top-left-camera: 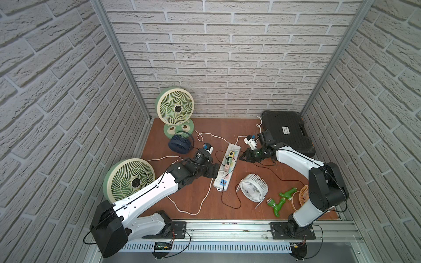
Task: Unplug the desk fan from the power strip
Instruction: Remove the plug from the socket.
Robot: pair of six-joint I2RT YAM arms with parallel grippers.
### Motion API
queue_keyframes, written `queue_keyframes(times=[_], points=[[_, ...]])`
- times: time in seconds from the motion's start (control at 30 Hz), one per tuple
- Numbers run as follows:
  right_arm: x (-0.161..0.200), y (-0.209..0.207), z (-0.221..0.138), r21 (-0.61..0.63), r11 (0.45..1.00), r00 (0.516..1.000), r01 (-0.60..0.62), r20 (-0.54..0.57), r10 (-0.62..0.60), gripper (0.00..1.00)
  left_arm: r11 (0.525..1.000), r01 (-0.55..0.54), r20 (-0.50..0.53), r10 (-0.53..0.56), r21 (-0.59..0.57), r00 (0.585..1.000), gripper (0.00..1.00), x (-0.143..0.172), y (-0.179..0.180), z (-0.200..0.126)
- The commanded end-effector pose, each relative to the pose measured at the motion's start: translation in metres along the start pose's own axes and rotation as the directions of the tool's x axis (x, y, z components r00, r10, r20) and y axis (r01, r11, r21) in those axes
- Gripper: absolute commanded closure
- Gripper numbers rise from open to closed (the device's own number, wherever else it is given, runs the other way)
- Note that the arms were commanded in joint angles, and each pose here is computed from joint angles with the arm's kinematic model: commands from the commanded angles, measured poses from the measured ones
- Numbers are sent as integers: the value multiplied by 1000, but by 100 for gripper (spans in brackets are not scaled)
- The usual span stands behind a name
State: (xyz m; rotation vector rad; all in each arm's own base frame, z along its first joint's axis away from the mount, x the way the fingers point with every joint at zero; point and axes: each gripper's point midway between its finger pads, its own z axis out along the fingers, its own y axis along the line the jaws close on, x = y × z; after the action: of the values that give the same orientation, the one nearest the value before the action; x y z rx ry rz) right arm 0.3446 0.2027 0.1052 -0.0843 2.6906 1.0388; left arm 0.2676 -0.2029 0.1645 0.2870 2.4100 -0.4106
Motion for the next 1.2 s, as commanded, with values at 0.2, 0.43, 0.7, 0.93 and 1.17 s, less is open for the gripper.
queue_keyframes(times=[0.2, 0.43, 0.7, 0.93, 1.17], points=[[0, 9, 32, -60, 997, 997, 49, -64, -53, 97, 1000, 18, 44, -18, -1, 999, 19, -12, -23, 19], [5, 9, 52, -79, 996, 992, 49, -111, -58, 97, 999, 45, 37, -44, -25, 998, 26, -6, -29, 42], [6, 5, 68, -69, 997, 989, 41, -140, -50, 97, 998, 47, 47, -45, -35, 998, 32, -8, -33, 55], [8, -6, 76, -23, 1000, 988, 21, -155, -25, 97, 997, 31, 30, -28, -73, 999, 35, -4, -35, 65], [11, -11, 80, 0, 1000, 986, 16, -167, -15, 97, 994, 16, -1, -16, -112, 1000, 51, 6, -37, 83]])
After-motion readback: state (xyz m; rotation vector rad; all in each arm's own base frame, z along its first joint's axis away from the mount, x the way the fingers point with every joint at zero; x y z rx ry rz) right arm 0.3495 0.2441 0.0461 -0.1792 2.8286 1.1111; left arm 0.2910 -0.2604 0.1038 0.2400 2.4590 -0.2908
